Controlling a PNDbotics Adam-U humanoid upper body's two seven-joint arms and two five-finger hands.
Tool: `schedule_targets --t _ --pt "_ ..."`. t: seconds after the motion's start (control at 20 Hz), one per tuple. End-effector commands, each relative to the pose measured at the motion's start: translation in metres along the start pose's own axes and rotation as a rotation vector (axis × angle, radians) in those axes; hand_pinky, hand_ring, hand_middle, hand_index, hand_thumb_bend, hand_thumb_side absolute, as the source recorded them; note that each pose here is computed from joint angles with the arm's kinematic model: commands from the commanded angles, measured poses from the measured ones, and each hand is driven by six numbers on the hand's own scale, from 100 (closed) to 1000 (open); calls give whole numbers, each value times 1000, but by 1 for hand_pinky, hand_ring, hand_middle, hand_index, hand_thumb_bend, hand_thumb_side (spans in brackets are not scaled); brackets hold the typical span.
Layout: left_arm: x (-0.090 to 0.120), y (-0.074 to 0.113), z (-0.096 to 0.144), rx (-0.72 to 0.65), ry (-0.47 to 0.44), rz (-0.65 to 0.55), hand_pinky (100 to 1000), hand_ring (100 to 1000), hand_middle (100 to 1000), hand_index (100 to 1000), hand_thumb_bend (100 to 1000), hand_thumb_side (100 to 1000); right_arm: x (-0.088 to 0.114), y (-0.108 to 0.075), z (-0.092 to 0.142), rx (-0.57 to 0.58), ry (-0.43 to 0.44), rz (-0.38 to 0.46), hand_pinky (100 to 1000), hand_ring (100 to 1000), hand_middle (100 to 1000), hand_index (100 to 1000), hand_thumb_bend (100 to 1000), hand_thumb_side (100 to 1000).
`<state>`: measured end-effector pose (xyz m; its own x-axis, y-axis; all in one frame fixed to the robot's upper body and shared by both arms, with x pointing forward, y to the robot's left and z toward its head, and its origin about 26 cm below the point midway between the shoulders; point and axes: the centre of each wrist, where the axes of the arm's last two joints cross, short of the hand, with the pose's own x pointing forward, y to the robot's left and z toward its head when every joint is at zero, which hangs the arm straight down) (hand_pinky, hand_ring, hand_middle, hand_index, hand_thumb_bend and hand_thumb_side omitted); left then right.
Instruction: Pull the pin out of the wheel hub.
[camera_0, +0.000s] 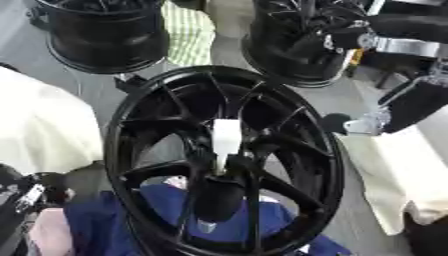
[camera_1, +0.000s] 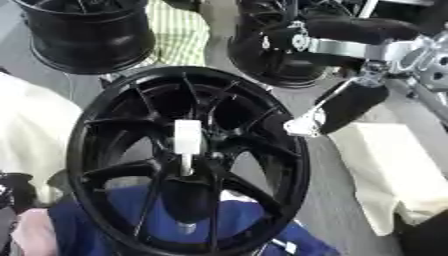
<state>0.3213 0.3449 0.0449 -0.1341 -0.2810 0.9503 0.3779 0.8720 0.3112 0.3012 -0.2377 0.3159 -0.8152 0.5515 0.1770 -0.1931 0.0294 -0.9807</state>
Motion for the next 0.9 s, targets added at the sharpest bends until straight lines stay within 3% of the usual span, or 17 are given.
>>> schedule_targets --t 0.05,0.4,0.9 --pt "12 7 -2 -8 -26 -34 670 623 580 743 100 683 7 -7 -5 3 3 18 719 788 888 944 362 218" --pt "13 6 -4 -15 -32 -25 669 622 579 741 100 684 -2 -3 -31 74 -4 -14 740 834 905 950 376 226" --pt "13 4 -6 -21 -35 -19 669 622 579 740 100 683 -36 10 -60 102 53 -72 743 853 923 952 383 253"
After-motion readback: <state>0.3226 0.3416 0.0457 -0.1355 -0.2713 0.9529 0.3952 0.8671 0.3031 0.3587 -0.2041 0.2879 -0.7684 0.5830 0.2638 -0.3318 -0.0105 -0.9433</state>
